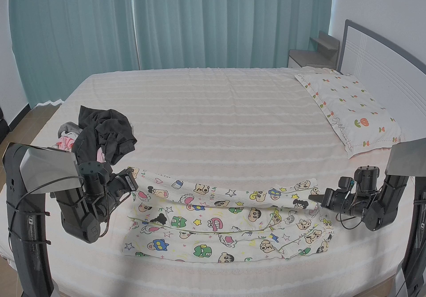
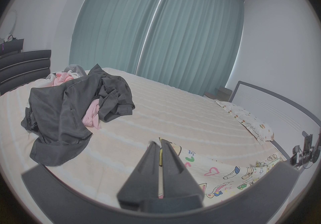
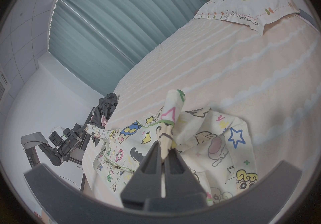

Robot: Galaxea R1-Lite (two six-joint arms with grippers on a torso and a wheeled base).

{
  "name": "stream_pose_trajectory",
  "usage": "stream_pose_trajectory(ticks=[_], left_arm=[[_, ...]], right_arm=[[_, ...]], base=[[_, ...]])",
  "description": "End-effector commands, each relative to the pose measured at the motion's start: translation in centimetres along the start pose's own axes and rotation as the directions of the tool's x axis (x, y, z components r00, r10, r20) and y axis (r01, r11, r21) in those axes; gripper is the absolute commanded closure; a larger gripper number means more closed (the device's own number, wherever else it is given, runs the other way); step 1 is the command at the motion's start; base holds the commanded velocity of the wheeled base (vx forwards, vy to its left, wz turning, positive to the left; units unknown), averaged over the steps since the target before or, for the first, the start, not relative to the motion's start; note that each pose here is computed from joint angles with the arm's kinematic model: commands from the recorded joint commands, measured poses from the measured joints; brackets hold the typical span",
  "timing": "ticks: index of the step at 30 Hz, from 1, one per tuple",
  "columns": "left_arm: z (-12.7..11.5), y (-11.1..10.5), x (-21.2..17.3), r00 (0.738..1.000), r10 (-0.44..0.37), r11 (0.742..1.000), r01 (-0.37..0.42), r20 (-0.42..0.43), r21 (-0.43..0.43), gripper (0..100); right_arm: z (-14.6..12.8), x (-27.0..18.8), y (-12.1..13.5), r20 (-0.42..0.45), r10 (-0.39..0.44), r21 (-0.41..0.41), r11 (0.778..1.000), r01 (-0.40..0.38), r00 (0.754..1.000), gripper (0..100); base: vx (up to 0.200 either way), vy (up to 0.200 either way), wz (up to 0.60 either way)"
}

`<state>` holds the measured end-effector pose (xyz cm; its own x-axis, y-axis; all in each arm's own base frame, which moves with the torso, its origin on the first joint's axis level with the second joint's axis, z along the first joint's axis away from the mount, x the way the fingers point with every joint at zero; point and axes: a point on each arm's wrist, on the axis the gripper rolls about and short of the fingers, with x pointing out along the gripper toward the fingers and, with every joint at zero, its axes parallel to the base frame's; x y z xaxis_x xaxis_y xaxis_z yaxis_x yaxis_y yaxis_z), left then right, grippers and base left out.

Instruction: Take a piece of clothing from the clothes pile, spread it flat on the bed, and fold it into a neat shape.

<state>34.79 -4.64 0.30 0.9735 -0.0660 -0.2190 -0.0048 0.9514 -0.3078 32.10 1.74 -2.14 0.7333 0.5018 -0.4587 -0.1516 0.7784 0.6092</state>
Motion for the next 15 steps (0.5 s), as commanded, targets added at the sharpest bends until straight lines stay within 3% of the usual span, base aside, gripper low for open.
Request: stream_pose_trajectory(ticks=[1,9,15], left_arm=[[-0.4,0.2,-0.4,1.000,0.008,1.000,-0.008,-0.018,0.000,100],[-2.8,1.3,-2.4,0.988,0.048,0.999,-0.048,-0.145,0.005,100],[-3.3,1.5,-2.9,0.983,0.057,0.998,-0.057,-0.175,0.009,100]], right_arm=[[-0.1,-0.2,0.1,-0.002,0.000,0.001,1.000,0.000,1.000,100],[-0.8,-0.9,0.3,-0.038,-0.002,0.015,1.000,0.002,0.999,100],[-1.2,-1.2,0.4,-0.062,-0.011,0.019,1.000,0.012,0.998,100]], base=[[0.000,0.000,0.00],[0.000,0.000,0.00],[0.000,0.000,0.00]])
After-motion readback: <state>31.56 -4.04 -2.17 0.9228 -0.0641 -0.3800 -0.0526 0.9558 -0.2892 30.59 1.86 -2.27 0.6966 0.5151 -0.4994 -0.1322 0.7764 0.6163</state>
